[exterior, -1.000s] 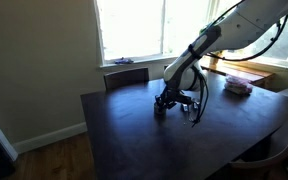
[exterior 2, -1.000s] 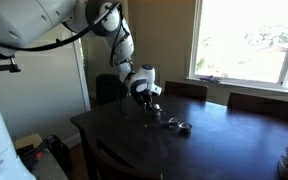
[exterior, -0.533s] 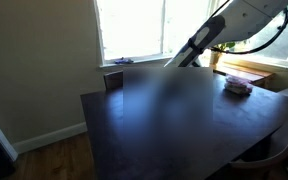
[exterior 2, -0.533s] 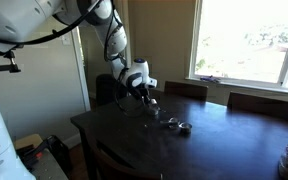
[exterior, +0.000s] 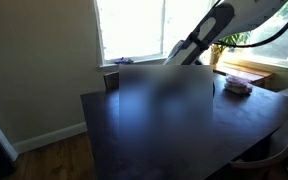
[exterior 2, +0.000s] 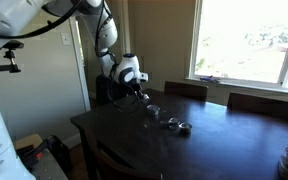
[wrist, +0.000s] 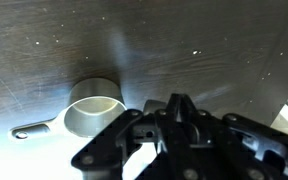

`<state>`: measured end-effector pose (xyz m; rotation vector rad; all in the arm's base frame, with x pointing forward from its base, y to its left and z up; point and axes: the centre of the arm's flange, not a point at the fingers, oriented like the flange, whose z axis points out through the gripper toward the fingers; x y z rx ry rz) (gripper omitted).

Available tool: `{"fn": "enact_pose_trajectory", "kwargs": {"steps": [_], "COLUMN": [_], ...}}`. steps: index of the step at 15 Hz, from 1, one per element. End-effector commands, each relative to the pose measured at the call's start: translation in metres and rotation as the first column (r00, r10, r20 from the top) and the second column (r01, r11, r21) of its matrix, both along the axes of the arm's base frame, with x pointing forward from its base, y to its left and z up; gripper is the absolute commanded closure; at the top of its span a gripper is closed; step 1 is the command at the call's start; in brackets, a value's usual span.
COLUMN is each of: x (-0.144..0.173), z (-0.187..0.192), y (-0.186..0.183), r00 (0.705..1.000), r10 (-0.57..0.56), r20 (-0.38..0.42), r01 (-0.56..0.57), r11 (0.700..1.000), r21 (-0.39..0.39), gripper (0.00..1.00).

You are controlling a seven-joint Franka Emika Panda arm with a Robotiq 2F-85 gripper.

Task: Unstack the measuring cups

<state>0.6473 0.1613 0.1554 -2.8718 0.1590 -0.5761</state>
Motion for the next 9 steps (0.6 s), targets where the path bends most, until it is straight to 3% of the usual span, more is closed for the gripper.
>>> {"fn": "enact_pose_trajectory", "kwargs": {"steps": [1,5,9], "x": [-0.033,-0.037,-0.028], "z": [0.018,0.005,-0.012], "y": [0.024,0.049,0.048], "r00": [0.996,0.985,0.981], "r10": [0.085,0.17,0.19], "r20": [-0.011,-0.024,-0.045], "r01": [-0.085,-0.169,-0.184], "r11": [0.996,0.984,0.977], "r21": [-0.004,0.052,0.111], "gripper": [0.93,0.94,0.93]}}
